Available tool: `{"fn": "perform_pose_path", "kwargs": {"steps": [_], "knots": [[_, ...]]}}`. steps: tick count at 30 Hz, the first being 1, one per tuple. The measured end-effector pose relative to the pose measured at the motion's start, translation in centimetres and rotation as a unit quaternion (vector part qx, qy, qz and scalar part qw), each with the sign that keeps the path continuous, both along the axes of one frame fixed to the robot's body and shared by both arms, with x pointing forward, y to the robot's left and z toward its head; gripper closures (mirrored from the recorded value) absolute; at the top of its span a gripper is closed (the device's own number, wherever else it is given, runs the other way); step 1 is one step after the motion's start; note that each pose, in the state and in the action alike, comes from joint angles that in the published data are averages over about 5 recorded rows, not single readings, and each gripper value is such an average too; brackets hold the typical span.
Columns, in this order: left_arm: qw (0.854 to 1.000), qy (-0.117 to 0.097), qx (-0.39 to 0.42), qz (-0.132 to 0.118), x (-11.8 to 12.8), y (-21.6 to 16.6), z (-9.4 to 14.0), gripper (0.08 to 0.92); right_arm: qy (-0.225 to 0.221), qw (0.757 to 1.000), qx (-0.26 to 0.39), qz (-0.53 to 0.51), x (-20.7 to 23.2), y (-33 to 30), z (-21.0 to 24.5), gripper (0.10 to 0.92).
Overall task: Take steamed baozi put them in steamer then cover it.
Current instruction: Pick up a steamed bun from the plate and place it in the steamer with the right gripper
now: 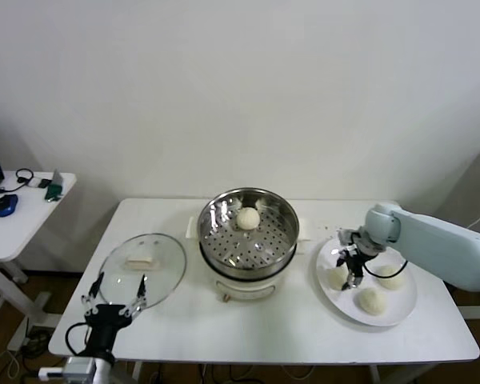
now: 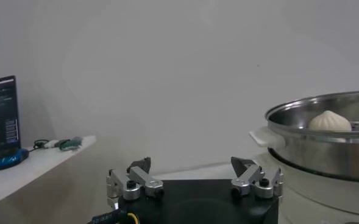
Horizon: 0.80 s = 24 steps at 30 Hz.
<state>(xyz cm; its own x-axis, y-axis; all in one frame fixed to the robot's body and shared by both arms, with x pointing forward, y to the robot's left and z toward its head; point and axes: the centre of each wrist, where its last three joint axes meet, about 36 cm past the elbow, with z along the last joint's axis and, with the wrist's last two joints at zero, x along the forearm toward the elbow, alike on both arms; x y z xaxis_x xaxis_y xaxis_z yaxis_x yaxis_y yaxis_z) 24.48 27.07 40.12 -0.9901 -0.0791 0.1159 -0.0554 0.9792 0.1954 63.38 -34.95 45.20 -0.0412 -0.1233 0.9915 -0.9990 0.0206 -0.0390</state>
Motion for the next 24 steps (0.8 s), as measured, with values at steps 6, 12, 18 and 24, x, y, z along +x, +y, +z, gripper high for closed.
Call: {"fn": "perform_pose_path", "kwargs": {"steps": [6, 12, 18, 24], "knots": [[1.000, 0.001, -0.001, 0.000, -0.2, 0.0, 0.0, 0.177, -0.003, 1.000, 0.005, -0.010, 0.1, -0.7, 1.5, 0.368], [1.000, -0.003, 0.000, -0.002, -0.1, -0.1, 0.3, 0.177, -0.019, 1.000, 0.015, -0.018, 1.2, -1.3, 5.8, 0.369], [1.000, -0.007, -0.001, -0.007, 0.1, -0.5, 0.5, 0.177, -0.046, 0.998, 0.029, -0.021, 3.2, -0.8, 12.8, 0.369], [1.000, -0.008, 0.000, -0.016, 0.1, -1.0, 0.8, 0.177, -0.071, 0.996, 0.051, -0.017, 4.6, 1.7, 20.0, 0.366]]}}
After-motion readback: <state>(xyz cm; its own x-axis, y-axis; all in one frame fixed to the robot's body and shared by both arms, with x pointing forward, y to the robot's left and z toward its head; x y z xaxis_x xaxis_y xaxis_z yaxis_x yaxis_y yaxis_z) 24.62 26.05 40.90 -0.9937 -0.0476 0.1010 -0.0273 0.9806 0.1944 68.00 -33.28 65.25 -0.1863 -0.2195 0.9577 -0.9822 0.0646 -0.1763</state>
